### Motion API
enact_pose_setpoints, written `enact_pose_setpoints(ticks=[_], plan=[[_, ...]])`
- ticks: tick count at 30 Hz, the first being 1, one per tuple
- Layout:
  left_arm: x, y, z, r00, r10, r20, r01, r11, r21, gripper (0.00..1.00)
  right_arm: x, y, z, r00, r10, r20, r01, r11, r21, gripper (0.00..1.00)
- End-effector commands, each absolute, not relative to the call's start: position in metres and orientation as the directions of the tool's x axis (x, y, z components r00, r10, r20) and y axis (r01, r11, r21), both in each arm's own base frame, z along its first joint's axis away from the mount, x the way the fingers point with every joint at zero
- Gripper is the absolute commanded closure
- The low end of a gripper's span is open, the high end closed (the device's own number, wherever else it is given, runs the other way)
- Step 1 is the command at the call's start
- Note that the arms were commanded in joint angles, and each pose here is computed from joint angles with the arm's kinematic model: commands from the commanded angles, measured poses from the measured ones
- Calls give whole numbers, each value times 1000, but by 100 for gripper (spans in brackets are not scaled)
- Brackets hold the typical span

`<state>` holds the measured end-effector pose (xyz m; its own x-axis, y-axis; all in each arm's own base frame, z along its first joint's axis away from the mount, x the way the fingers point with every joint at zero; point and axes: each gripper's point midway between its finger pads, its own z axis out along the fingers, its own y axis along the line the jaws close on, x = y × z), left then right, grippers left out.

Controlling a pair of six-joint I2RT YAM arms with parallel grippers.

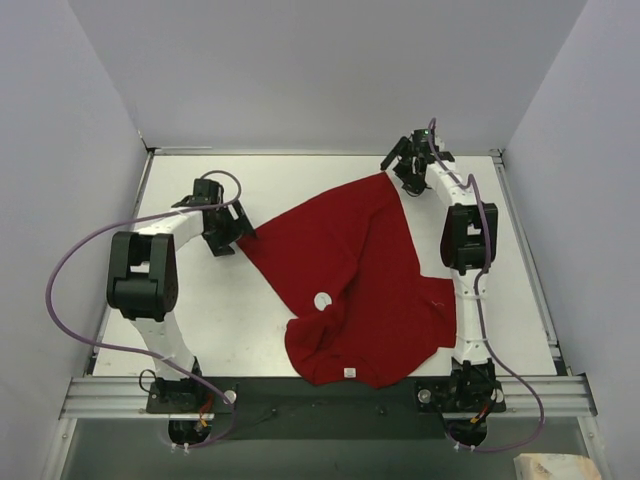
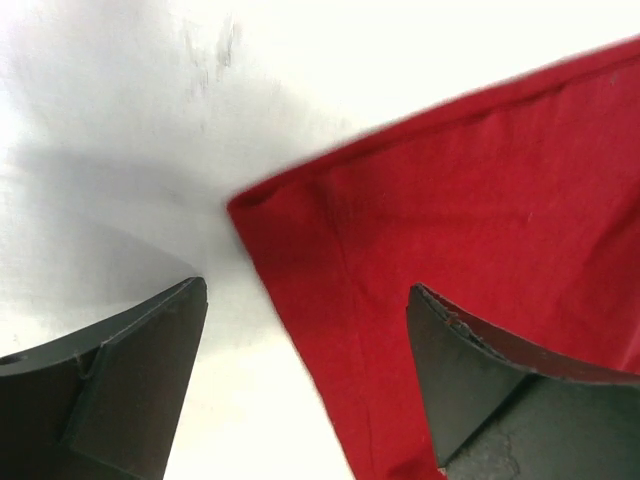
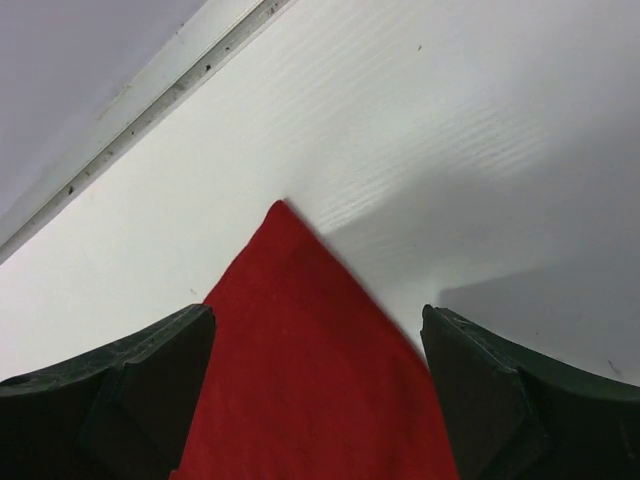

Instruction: Pin the brooch onto the clothing

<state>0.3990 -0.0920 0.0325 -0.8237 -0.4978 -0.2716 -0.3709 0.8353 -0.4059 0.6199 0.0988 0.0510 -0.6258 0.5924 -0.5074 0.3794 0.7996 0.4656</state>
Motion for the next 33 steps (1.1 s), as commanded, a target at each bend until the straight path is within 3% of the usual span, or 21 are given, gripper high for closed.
enact_pose_setpoints(ticks=[1,8,12,15,17,18,19,21,25,33], plan=[[413,-90,25,-828,-485,-280,-360,843,-399,14,625,106,41,-647,617,-448,390,773,501,14],[424,-98,17,-839,-478,-260,-347,838,-422,32,630,120,25,-672,648,-360,392,723,569,29],[431,-107,14,-848,-467,-252,-335,839,-429,40,625,127,14,-696,652,-300,400,699,592,47],[437,-117,17,-855,-448,-260,-308,844,-440,50,621,132,8,-713,650,-263,405,688,603,54],[443,-125,22,-859,-438,-267,-288,843,-455,64,618,134,4,-722,649,-240,408,680,609,58],[444,-127,22,-861,-433,-268,-282,843,-458,68,615,137,-1,-731,646,-219,411,674,614,64],[445,-129,25,-861,-430,-271,-276,843,-462,78,614,139,-1,-736,643,-211,407,670,621,68],[450,-134,32,-861,-421,-285,-254,842,-476,83,612,144,-5,-748,637,-188,405,662,630,82],[458,-137,45,-855,-412,-315,-225,843,-489,97,611,147,-4,-756,628,-183,393,660,640,100],[482,-140,87,-838,-373,-398,-144,855,-498,100,623,145,62,-753,575,-322,247,699,671,100]])
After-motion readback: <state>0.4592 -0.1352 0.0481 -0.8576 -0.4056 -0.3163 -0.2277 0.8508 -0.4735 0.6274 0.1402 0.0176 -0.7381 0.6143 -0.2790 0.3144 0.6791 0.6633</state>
